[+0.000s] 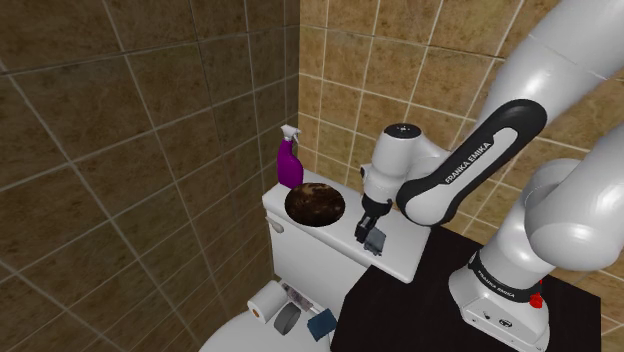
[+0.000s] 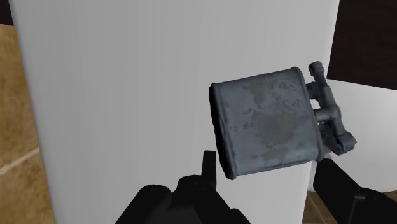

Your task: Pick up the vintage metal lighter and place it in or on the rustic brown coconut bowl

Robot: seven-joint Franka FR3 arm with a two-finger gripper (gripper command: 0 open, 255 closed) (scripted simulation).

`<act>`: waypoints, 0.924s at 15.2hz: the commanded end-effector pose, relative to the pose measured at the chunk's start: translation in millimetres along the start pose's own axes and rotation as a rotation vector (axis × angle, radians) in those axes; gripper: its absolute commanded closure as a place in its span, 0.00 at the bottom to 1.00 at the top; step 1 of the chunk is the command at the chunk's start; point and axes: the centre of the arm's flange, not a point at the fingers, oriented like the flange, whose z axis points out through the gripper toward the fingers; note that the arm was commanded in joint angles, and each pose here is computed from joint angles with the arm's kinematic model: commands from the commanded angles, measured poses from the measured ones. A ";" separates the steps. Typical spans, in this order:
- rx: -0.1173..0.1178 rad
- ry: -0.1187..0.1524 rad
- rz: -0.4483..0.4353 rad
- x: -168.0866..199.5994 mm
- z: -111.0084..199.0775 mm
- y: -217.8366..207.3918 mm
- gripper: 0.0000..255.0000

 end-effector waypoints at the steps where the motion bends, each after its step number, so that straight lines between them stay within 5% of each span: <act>1: 0.000 -0.001 0.000 0.7 -9.7 0.5 1.00; 14: 0.000 -0.001 0.000 3.2 -78.3 1.3 1.00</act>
